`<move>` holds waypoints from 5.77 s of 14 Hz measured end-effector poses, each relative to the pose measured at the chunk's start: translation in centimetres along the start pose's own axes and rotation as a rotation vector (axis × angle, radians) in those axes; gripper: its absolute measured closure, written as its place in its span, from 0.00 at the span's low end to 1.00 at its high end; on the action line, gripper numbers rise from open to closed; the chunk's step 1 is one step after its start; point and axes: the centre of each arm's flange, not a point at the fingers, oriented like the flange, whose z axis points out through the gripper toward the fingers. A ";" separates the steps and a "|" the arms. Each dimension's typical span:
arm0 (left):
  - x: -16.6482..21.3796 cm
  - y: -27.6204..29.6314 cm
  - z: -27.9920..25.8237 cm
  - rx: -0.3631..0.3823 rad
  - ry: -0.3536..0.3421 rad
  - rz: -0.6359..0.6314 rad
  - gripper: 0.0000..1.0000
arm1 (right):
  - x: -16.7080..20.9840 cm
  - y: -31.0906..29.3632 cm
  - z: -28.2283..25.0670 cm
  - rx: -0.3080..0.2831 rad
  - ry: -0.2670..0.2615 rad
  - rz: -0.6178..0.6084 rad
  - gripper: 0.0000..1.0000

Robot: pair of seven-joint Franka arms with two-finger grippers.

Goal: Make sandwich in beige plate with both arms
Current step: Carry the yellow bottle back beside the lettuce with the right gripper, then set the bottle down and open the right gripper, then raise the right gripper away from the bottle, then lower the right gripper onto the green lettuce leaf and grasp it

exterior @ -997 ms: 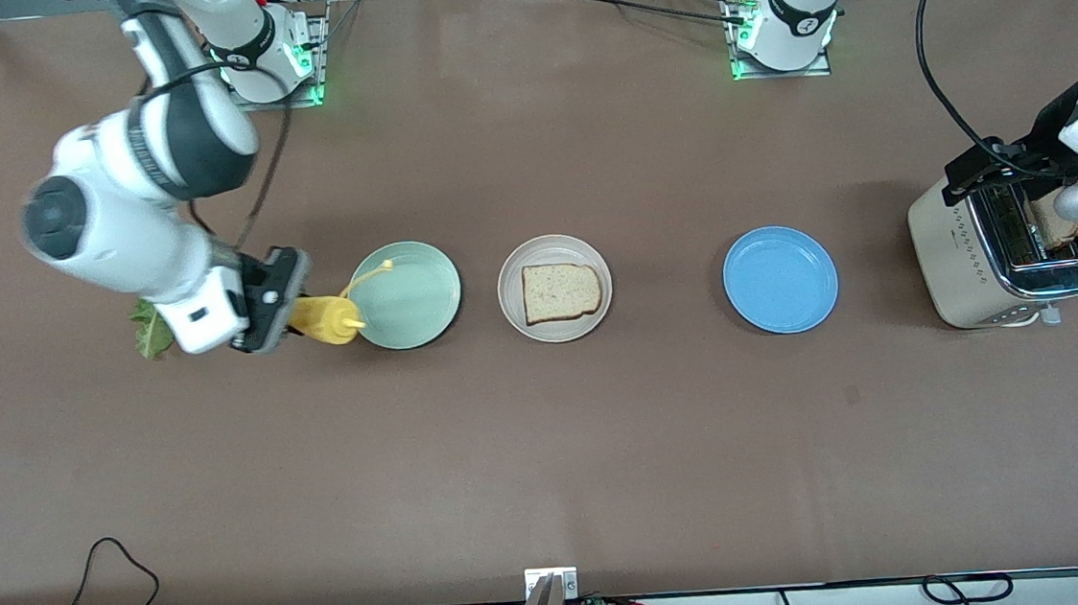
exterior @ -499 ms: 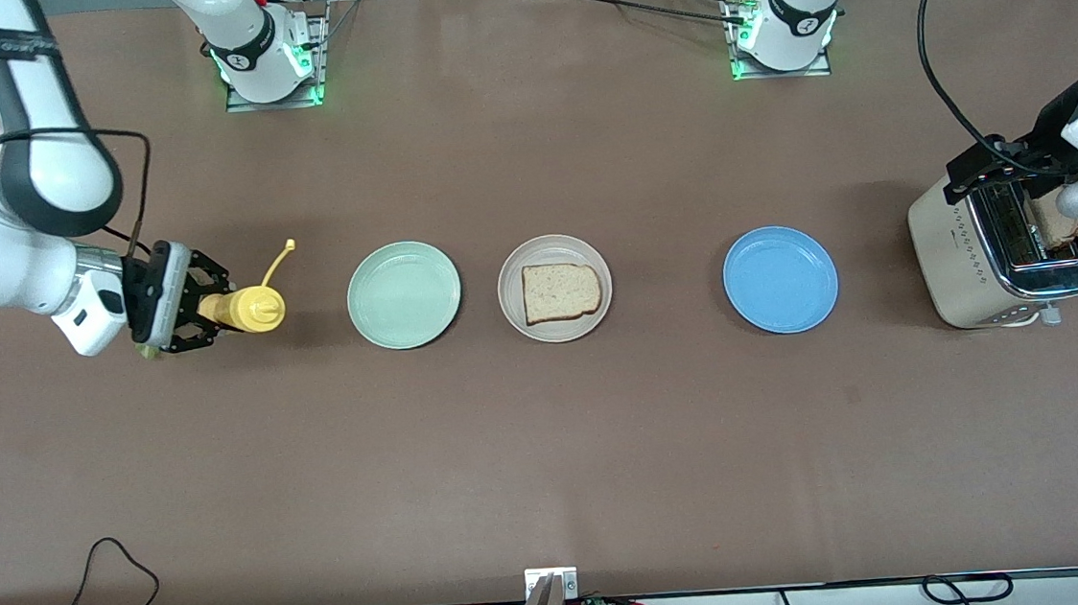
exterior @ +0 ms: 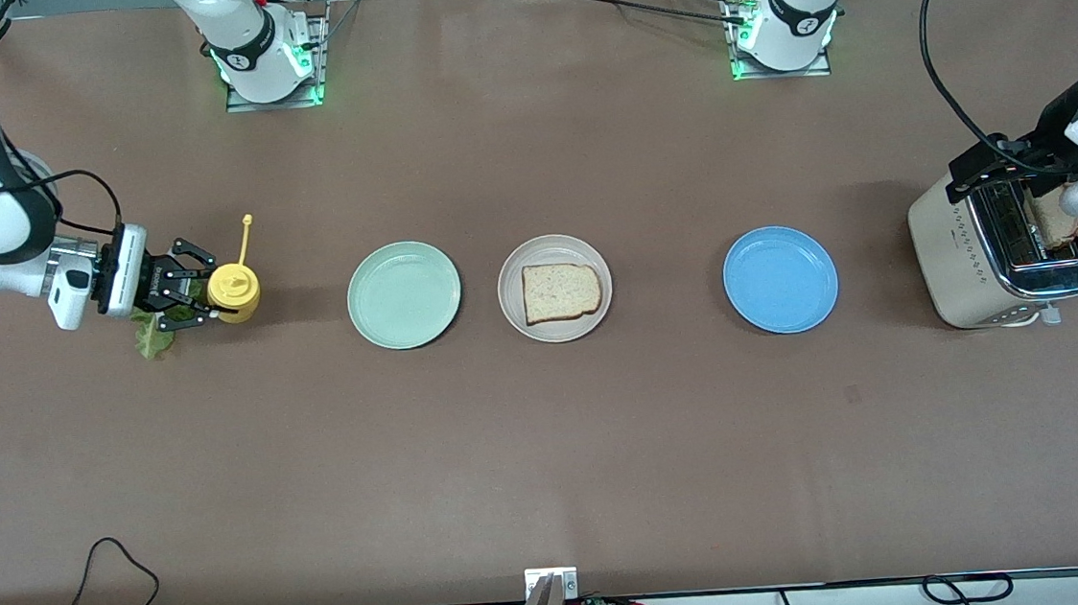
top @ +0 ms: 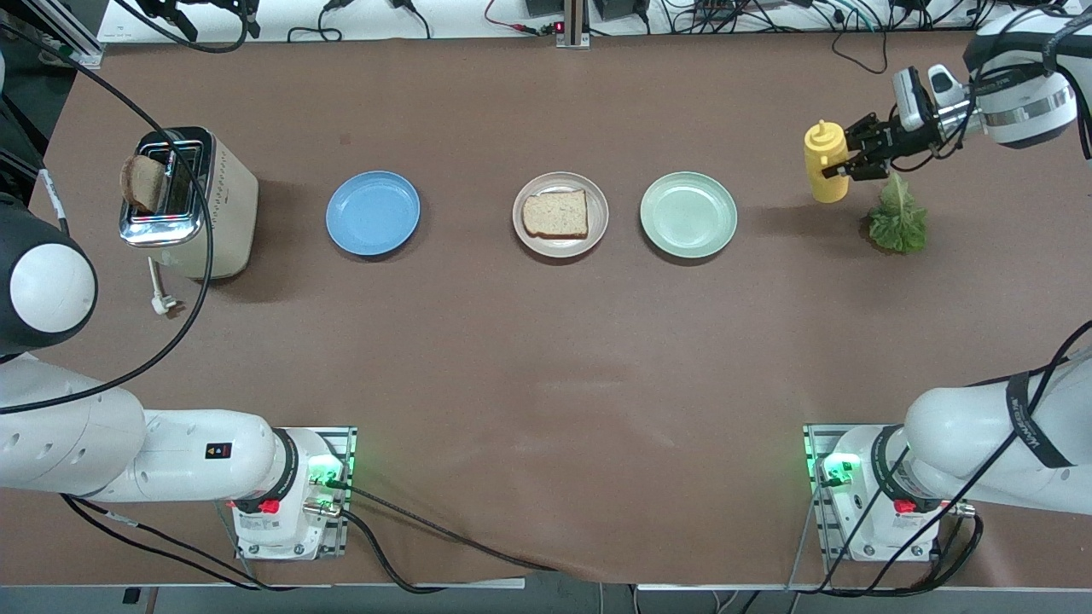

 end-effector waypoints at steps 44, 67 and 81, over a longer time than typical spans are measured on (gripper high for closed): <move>-0.2 0.8 0.1 0.027 -0.009 0.020 0.00 | -13.3 -1.9 -1.0 -0.053 0.219 -0.038 0.00; -0.1 0.7 0.1 0.026 -0.004 0.019 0.00 | -1.0 2.9 -15.0 -0.275 -0.321 1.021 0.00; -0.1 0.7 0.1 0.026 -0.004 0.019 0.00 | -3.6 5.5 -7.5 -0.674 -0.677 1.607 0.00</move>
